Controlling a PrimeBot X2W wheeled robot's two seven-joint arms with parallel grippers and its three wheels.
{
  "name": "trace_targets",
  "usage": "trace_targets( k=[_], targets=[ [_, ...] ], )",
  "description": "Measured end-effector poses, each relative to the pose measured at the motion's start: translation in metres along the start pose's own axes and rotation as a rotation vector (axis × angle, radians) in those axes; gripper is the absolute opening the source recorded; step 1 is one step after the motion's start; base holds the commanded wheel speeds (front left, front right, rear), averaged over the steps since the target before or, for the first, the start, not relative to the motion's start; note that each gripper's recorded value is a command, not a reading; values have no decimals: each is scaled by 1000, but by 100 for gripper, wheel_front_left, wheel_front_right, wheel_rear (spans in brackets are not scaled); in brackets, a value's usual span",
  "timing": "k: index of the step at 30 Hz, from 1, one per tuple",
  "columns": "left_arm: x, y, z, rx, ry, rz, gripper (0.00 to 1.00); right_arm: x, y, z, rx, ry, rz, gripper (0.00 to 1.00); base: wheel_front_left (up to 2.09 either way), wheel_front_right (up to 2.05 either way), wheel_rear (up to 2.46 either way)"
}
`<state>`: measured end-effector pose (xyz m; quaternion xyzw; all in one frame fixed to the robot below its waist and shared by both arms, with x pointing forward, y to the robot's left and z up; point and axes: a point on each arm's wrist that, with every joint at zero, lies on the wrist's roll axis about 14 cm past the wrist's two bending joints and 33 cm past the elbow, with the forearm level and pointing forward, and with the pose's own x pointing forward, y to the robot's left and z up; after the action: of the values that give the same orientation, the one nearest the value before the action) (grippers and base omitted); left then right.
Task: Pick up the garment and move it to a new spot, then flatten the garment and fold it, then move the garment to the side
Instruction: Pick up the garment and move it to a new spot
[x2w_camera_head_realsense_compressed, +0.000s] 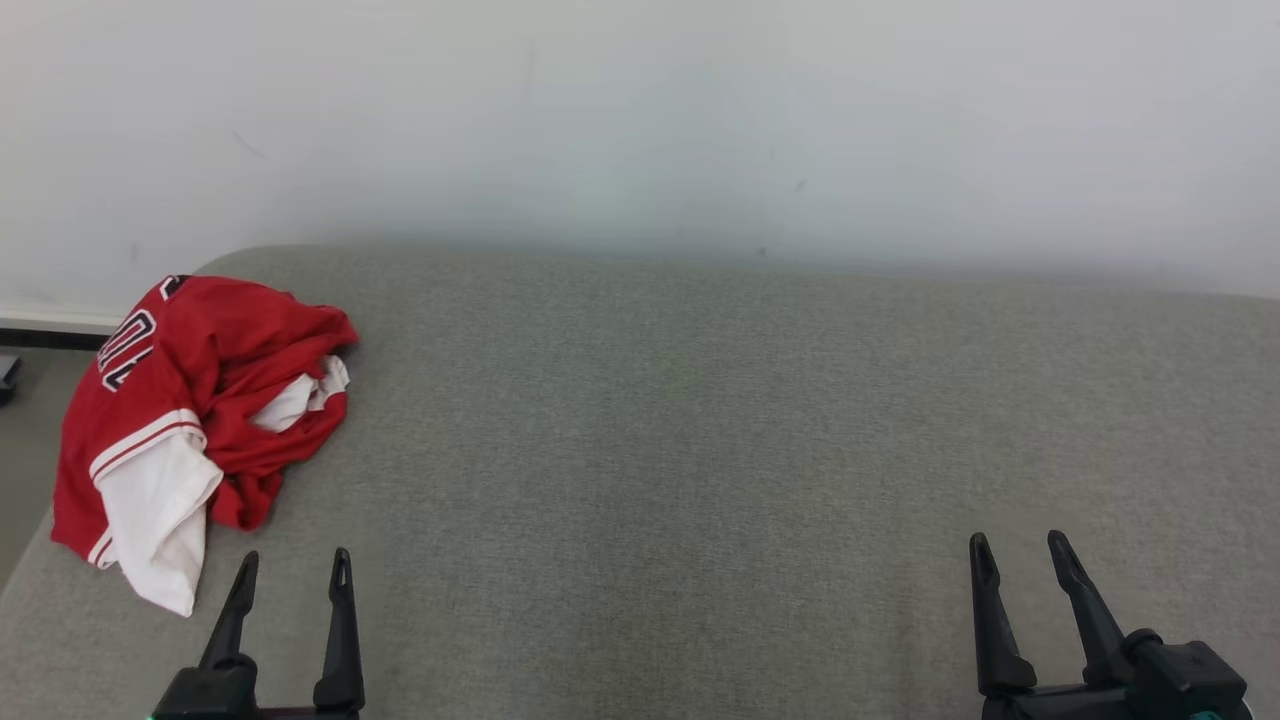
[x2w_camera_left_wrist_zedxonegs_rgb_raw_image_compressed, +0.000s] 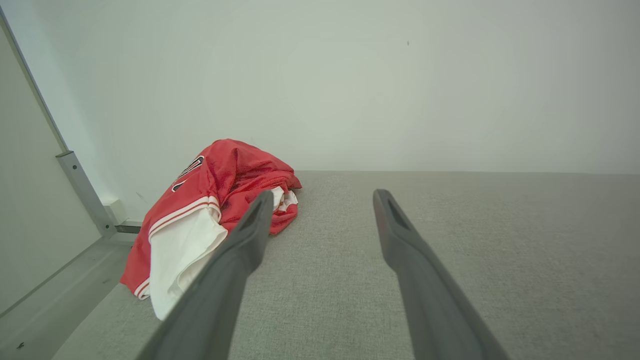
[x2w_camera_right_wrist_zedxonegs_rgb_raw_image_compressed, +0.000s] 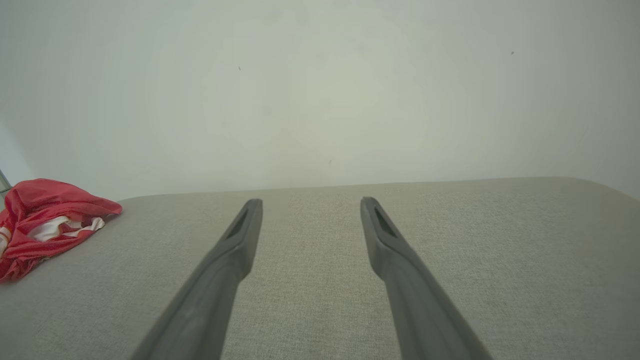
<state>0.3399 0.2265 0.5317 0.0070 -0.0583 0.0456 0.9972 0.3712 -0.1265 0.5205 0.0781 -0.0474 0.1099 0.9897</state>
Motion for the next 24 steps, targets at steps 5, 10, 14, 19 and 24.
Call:
trace_targets(
  k=[5,10,14,19,24],
  targets=[
    [-12,21,-1,3,8,65,100,10,16,-5,10,15,53,100,0,0,0],
    [-27,41,2,13,8,129,100,19,38,-13,24,36,120,100,0,0,0],
    [-41,58,3,18,9,187,100,26,57,-18,32,49,177,100,0,0,0],
    [-56,75,4,25,15,245,100,34,75,-23,37,64,231,100,0,0,0],
    [-75,94,4,32,22,321,100,42,98,-30,45,81,301,100,0,0,0]
  ],
)
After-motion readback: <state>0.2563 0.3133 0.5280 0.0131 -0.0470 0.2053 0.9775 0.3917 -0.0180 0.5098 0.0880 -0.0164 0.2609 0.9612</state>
